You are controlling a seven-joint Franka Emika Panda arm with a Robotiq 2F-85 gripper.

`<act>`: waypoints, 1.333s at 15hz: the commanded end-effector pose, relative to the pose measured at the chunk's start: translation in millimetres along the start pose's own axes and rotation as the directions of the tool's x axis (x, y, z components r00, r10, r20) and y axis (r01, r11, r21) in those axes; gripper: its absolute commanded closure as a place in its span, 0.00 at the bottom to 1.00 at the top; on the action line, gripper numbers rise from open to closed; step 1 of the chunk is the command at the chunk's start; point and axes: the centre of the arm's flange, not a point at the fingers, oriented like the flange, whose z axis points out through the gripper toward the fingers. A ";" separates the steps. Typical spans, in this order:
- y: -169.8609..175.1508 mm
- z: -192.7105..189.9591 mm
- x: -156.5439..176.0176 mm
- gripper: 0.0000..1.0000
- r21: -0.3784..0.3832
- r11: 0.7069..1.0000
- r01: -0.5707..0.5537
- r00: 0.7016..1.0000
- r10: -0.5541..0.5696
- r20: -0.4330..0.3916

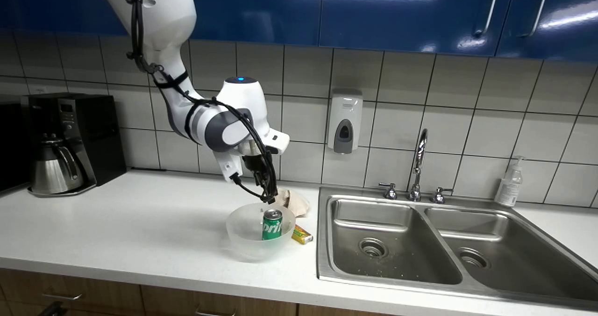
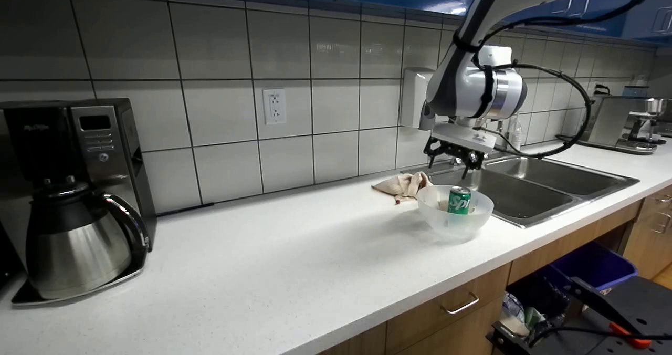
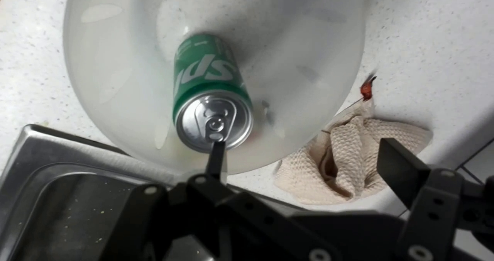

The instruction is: Put the green can inside the plastic bowl

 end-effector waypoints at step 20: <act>-133.5 -182.5 -187.6 0.00 0.240 0.863 0.445 0.861 -0.486 0.149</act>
